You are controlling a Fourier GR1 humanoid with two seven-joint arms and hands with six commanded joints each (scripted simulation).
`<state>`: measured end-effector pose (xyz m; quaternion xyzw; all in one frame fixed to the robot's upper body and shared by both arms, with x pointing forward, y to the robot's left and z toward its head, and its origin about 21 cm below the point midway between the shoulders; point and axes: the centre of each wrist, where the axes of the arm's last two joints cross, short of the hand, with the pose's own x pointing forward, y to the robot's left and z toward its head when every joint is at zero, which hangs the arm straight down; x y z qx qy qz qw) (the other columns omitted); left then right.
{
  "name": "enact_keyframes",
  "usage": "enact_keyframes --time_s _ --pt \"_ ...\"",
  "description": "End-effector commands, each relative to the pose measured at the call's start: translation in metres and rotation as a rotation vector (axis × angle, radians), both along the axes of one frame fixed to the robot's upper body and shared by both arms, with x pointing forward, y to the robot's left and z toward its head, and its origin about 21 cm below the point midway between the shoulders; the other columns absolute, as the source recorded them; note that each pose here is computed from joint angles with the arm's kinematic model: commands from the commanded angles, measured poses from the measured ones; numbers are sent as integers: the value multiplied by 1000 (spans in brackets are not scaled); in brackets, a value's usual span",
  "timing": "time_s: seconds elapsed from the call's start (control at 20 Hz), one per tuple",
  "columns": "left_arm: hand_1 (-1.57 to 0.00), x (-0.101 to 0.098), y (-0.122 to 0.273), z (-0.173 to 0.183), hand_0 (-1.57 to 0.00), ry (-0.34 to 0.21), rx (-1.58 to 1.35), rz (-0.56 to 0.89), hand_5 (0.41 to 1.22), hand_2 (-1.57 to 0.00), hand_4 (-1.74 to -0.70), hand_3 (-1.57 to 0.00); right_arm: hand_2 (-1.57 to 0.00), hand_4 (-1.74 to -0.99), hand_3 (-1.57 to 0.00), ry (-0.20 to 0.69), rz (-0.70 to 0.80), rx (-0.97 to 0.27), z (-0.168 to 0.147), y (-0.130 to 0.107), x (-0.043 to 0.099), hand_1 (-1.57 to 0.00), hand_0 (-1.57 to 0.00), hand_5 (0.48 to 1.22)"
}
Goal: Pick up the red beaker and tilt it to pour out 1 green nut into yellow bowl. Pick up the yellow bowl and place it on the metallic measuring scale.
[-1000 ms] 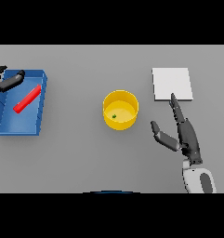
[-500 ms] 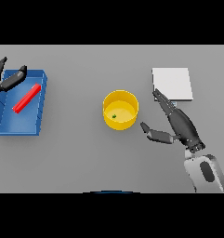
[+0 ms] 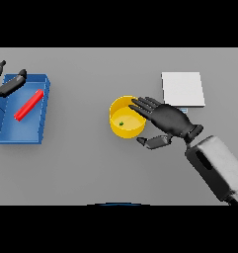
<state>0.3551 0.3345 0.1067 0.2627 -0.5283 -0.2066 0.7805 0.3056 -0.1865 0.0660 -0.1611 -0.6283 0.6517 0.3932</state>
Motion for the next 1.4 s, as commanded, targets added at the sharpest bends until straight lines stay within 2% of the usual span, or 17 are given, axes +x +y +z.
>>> enact_keyframes --time_s 0.0,0.15,0.6,0.8,0.95,1.05,1.1,1.15,1.2,1.25,1.35 --pt "0 -3 1 -2 0 5 -3 -3 691 0 -805 0 1 -1161 1 0 23 -31 -2 5 3 1 1 643" --pt "0 -2 1 -6 0 12 -6 -5 695 0 -805 0 1 -1154 1 15 93 -114 -3 16 16 1 1 639" --pt "1 -1 4 -2 1 5 9 -5 702 1 -805 1 1 -1168 1 99 193 -339 -9 48 39 1 1 673" --pt "1 -2 3 -4 1 2 7 -10 703 1 -802 1 1 -1184 -4 134 219 -379 -19 58 41 1 1 676" --pt "1 -2 6 -3 1 17 26 -5 711 1 -789 1 1 -1195 -22 156 208 -395 -22 54 45 1 1 708" --pt "1 -1 5 -1 1 15 27 0 714 1 -789 1 -37 -1234 -77 150 186 -407 -20 54 49 -15 1 770" --pt "1 -2 6 -4 1 13 20 -6 712 1 -791 1 -88 -1261 -130 147 196 -401 -20 58 48 -60 -48 809" --pt "1 -4 8 -4 1 12 17 -7 711 1 -791 1 -189 -1309 -215 147 208 -399 -22 59 46 -183 -193 891" --pt "1 -1 6 -4 1 10 22 -5 710 1 -789 1 -349 -1363 -322 141 216 -398 -24 58 48 -407 -455 957" --pt "1 -2 9 -4 1 8 18 -4 710 1 -788 1 -594 -1435 -572 140 220 -394 -24 57 48 -640 -678 1010" --pt "1 0 8 -2 1 2 14 -8 707 1 -787 1 -945 -1540 -792 152 227 -388 -22 57 47 -975 -999 1086"
